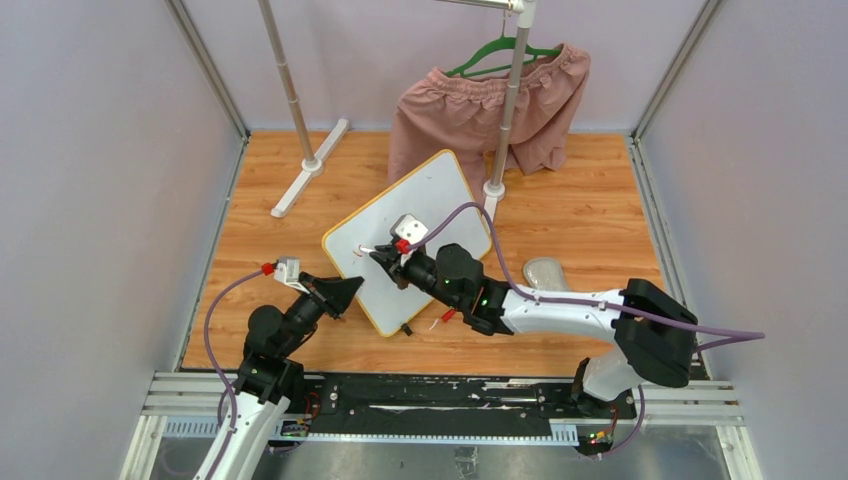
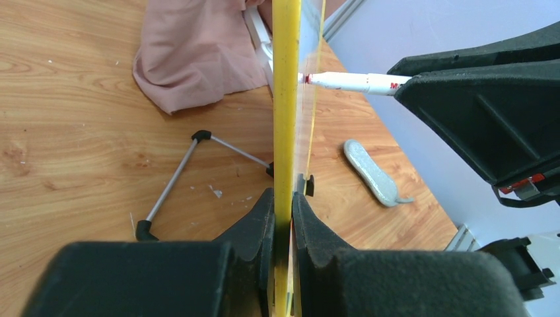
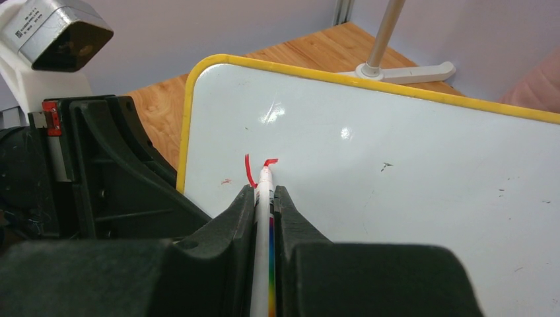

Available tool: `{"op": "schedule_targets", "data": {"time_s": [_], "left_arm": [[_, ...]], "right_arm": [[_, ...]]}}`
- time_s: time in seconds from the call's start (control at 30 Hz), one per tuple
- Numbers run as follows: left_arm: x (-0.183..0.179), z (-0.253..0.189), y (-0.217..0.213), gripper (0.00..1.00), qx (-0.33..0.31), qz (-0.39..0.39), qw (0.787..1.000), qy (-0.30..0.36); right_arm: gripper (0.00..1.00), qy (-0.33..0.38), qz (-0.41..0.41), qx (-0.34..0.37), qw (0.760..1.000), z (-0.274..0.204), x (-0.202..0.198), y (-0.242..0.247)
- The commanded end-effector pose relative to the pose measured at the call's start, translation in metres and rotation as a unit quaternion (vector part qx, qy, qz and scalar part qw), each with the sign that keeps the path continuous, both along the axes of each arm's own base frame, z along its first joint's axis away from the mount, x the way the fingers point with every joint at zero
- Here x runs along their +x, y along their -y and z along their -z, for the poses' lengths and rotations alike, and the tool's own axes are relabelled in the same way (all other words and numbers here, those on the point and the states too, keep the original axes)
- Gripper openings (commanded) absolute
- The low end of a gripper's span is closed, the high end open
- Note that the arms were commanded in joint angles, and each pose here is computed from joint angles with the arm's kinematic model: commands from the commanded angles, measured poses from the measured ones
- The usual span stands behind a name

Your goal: Write a sentence on the whiteboard

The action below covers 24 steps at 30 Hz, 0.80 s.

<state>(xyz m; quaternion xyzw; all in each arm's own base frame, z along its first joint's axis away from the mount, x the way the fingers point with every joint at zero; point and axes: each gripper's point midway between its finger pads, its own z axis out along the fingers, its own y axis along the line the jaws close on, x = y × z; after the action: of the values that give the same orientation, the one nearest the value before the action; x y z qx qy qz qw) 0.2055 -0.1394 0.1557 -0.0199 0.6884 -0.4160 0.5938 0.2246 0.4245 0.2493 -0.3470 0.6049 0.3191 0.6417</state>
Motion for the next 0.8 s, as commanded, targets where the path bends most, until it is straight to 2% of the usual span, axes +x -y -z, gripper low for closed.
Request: {"op": "schedule_targets", "data": {"time_s": [0.0, 0.77], "left_arm": [[0.002, 0.030, -0.009, 0.00, 0.040, -0.021, 0.999, -0.020], [0.001, 0.031, -0.008, 0.00, 0.040, -0.017, 0.999, -0.020]], "right_arm": [[0.00, -0.010, 0.001, 0.002, 1.000, 0.004, -0.004, 0.006], [0.00, -0.013, -0.020, 0.003, 1.000, 0.005, -0.016, 0.000]]}}
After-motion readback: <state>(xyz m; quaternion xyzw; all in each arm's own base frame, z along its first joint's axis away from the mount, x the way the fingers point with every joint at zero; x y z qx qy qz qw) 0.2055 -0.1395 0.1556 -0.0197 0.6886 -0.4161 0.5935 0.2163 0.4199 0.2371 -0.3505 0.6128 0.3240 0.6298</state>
